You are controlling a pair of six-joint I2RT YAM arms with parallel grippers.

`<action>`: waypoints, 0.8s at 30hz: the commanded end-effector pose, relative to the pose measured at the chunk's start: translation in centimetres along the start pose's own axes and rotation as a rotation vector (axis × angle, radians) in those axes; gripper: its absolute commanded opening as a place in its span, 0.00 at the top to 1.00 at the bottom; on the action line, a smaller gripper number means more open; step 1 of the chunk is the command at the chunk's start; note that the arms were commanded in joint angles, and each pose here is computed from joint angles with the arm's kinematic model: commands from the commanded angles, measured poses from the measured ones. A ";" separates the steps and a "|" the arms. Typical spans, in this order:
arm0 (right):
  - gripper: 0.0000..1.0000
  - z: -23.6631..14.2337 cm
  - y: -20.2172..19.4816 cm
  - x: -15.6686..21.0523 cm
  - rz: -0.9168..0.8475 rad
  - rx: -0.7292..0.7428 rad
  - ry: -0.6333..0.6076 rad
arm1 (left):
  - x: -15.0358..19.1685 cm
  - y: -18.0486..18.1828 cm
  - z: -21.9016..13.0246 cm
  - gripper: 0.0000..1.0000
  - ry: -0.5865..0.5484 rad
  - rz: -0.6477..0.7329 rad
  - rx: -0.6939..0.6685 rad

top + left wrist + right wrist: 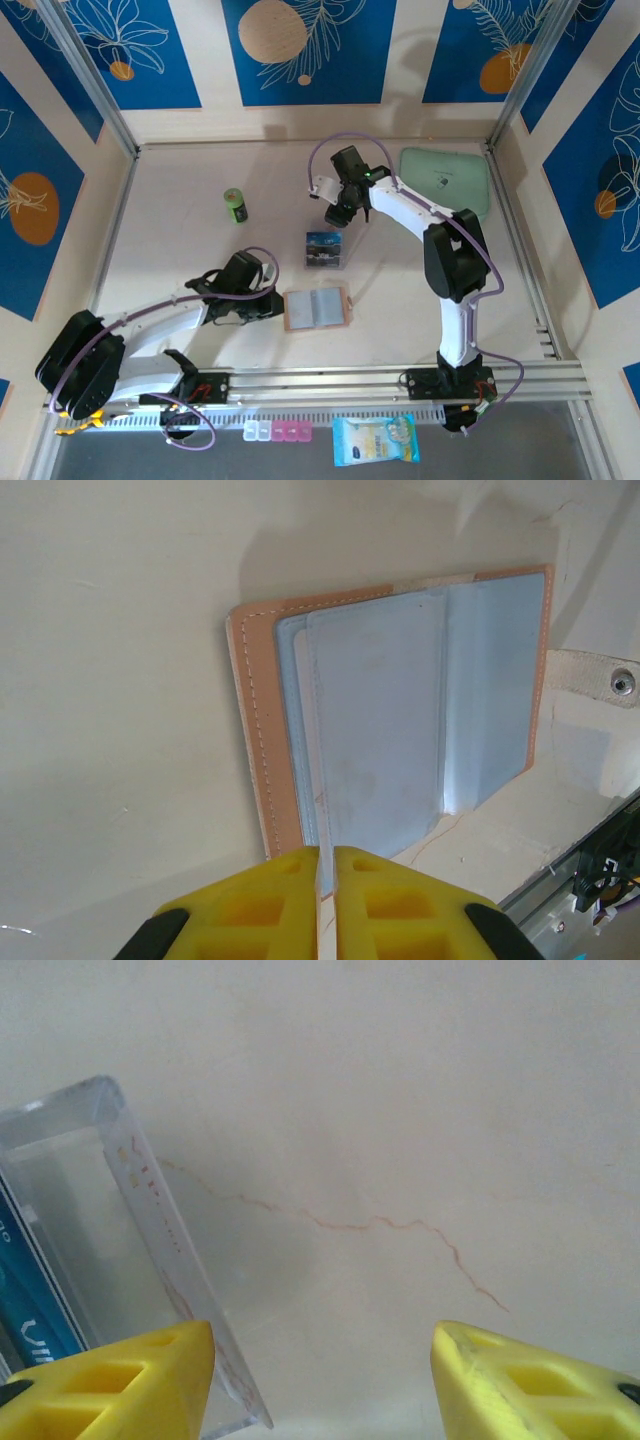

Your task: Take the credit cards out of the card holder

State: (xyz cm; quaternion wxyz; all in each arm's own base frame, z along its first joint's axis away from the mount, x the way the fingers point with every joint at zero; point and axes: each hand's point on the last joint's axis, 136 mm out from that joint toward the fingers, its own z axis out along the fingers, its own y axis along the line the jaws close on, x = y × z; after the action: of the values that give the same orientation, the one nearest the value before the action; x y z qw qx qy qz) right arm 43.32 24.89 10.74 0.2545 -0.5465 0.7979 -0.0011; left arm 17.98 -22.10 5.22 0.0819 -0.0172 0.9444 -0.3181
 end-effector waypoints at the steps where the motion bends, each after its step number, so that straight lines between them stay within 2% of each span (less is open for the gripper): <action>1: 0.41 -2.1 -1.5 -1.6 0.025 0.055 -0.060 | -0.3 0.2 -0.5 0.88 -0.013 0.000 -0.008; 7: 0.41 -1.8 -2.0 -1.6 0.038 0.071 -0.052 | -0.3 0.2 -0.6 0.88 -0.016 0.001 -0.006; 17: 0.41 1.5 -0.7 0.2 0.050 0.005 0.017 | -0.2 0.2 -0.7 0.88 -0.021 0.000 -0.006; 24: 0.41 0.7 -0.8 -0.2 0.056 0.014 -0.007 | -0.2 0.2 -0.6 0.88 -0.016 0.001 -0.006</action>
State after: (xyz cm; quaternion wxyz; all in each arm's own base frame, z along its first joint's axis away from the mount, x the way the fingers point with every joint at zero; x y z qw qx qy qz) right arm 44.32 24.74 9.45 0.2495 -0.5290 0.8110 -0.0069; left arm 18.05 -22.13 5.56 0.0867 -0.0163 0.9427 -0.3218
